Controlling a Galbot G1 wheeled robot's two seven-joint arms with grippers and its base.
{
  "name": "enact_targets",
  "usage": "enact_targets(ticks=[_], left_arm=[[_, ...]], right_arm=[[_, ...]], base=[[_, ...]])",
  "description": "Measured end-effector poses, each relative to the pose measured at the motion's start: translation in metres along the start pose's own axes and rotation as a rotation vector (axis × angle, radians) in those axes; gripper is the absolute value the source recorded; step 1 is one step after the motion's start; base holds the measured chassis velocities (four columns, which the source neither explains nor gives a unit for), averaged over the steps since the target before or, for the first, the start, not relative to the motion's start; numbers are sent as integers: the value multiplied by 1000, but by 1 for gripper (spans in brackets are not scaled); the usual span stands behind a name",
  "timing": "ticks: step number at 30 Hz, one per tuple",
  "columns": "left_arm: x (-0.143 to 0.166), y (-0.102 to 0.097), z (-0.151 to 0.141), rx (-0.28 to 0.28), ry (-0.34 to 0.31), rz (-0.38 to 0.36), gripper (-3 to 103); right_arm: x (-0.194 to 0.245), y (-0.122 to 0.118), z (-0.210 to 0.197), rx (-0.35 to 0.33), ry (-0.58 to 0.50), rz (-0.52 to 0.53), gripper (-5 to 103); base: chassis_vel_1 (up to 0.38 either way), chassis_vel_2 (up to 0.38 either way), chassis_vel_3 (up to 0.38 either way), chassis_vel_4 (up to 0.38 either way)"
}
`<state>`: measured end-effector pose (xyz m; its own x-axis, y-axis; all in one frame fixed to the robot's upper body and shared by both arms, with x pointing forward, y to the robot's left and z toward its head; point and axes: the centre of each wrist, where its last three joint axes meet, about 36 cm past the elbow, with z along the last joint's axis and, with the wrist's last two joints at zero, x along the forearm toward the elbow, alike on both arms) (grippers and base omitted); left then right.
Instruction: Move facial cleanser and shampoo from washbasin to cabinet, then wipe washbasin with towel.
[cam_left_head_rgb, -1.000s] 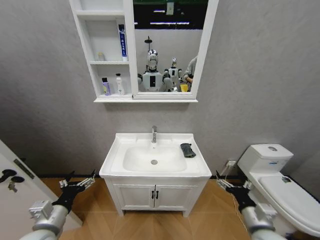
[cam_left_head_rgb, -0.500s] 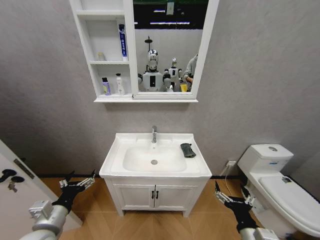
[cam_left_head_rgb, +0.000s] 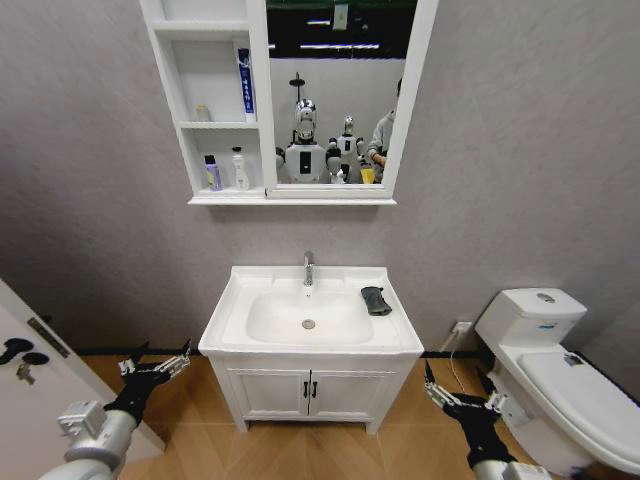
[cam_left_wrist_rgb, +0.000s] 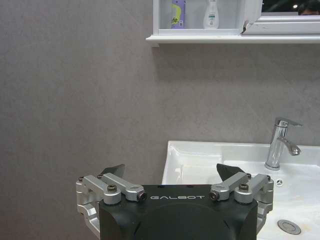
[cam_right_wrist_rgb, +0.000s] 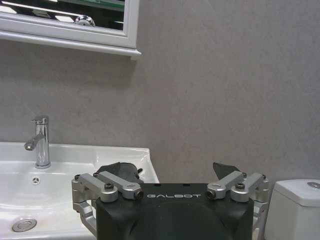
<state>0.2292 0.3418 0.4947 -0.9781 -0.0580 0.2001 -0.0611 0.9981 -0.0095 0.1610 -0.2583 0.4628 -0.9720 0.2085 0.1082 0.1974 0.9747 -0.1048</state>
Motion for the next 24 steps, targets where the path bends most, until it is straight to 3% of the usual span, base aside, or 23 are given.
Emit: enact_targets(ticks=[24], left_arm=[[0,0,0,0,0,0,100]], right_arm=[[-1,0,1,-1,4,0,100]], base=[[0,0,0,0]])
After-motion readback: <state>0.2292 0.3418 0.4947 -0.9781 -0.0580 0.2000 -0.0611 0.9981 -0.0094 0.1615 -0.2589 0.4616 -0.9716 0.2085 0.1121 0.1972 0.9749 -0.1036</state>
